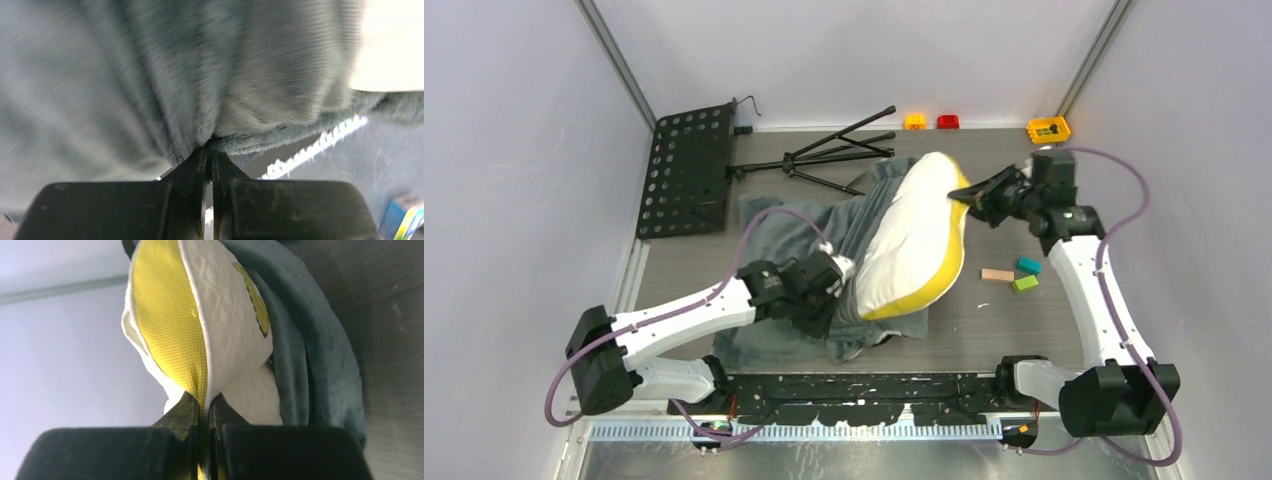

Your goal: Remove the pillowcase from the pillow

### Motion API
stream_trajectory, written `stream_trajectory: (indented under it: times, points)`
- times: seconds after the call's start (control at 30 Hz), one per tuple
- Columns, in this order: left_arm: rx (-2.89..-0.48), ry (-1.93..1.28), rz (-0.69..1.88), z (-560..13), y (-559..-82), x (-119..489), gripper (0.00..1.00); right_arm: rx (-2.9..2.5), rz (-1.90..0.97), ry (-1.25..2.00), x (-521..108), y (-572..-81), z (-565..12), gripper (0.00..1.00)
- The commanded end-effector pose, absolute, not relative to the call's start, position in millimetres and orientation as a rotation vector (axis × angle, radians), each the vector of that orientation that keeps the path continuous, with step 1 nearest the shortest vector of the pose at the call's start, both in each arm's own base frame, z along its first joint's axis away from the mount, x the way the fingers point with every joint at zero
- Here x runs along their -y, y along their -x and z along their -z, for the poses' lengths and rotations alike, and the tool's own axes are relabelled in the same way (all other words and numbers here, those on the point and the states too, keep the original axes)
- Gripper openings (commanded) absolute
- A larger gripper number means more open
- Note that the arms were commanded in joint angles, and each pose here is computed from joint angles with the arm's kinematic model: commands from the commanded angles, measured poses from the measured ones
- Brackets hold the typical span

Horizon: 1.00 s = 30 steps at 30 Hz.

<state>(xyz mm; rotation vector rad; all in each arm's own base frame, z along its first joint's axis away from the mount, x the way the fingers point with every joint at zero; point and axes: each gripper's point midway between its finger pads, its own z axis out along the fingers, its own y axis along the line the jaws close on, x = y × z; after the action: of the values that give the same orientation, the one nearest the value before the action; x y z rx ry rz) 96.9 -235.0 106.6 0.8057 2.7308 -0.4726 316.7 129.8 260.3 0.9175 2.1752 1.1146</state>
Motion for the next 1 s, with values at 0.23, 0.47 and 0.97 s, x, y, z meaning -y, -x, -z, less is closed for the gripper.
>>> stream_trajectory:
  times: [0.23,0.47,0.97]
  points:
    - [-2.595,-0.344,0.346,-173,-165,156,0.19,-1.821,-1.043,-0.888,-23,-371,-346,0.0]
    - [-2.489,-0.371,0.432,-208,-179,172,0.8,-1.895,-1.15,-0.775,-41,-365,-328,0.0]
    - [-2.491,0.136,0.548,-144,-267,185,0.93,-2.14,-0.651,-0.8,-6,-325,-260,0.86]
